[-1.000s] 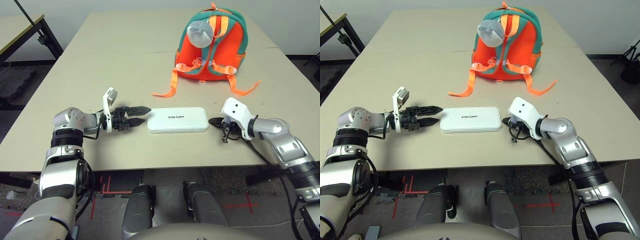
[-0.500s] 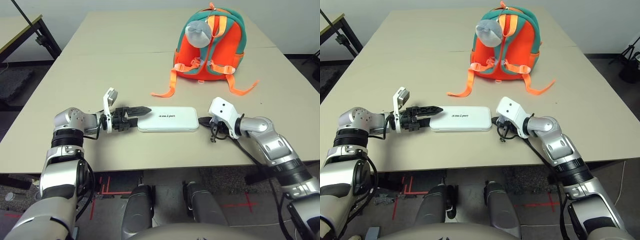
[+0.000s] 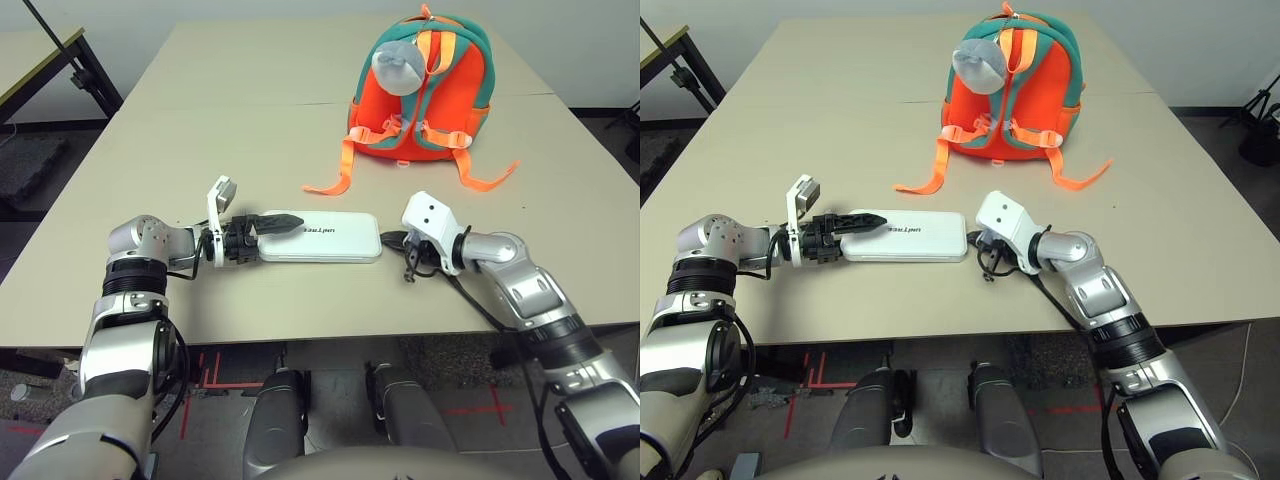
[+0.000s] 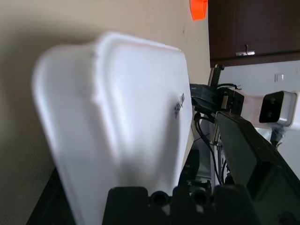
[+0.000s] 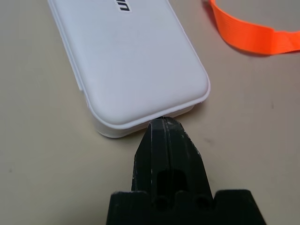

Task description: Put the pencil case into the backpack and zip it.

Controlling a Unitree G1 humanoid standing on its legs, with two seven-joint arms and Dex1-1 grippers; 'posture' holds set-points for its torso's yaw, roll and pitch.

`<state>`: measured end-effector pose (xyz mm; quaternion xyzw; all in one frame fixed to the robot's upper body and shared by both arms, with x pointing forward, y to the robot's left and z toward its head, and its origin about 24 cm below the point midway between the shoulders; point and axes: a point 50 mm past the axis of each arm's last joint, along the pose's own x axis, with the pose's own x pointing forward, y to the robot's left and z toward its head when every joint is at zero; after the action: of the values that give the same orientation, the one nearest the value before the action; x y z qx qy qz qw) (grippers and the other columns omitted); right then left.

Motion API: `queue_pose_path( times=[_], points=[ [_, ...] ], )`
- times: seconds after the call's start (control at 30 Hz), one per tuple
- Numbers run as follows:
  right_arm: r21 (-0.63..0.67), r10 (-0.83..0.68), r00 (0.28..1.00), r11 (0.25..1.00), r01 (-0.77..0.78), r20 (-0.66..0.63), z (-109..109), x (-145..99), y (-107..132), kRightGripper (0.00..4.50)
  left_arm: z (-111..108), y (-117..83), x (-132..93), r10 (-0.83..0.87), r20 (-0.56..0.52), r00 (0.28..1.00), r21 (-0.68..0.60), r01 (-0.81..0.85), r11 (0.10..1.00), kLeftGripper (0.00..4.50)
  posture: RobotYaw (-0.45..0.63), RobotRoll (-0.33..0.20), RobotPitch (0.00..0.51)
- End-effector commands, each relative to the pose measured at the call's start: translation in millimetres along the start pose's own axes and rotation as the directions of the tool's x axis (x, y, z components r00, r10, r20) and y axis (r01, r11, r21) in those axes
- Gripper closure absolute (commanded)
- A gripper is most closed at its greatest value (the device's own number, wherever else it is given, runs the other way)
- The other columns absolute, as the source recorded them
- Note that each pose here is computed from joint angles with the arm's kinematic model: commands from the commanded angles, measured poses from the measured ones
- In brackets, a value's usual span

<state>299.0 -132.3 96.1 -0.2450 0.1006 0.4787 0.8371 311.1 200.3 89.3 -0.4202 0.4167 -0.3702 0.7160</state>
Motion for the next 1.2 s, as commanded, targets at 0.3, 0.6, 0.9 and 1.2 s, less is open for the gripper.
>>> queue_pose_path(
  times=[0.3, 0.6, 0.9, 1.2],
  points=[
    [-0.037, -0.006, 1.0, 0.999, 0.007, 0.026, 8.7, 2.9, -2.9, 4.5, -8.7, 12.5, 3.5, 0.048, -0.016, 0.999, -0.014, -0.048, 0.999, 2.07, -0.15, 0.0, 0.107],
    [-0.042, -0.027, 1.0, 0.999, 0.027, 0.005, 3.6, 0.1, -5.7, 4.32, 2.9, 4.7, 2.3, 0.014, 0.062, 0.998, 0.04, -0.017, 0.999, 3.15, -0.15, 0.0, 0.107],
    [0.0, -0.086, 0.996, 0.996, 0.086, -0.014, -1.0, -9.9, -22.6, 1.31, 36.4, -40.1, -12.1, -0.135, 0.203, 0.97, 0.199, 0.094, 0.975, 3.16, -0.15, 0.0, 0.109],
    [0.365, -0.392, 0.911, 0.872, 0.326, 0.124, 12.8, -38.8, -65.4, 0.0, 56.5, -107.9, -44.5, -0.442, 0.308, 0.843, 0.477, 0.265, 0.838, 3.16, -0.14, 0.0, 0.107]
  ],
)
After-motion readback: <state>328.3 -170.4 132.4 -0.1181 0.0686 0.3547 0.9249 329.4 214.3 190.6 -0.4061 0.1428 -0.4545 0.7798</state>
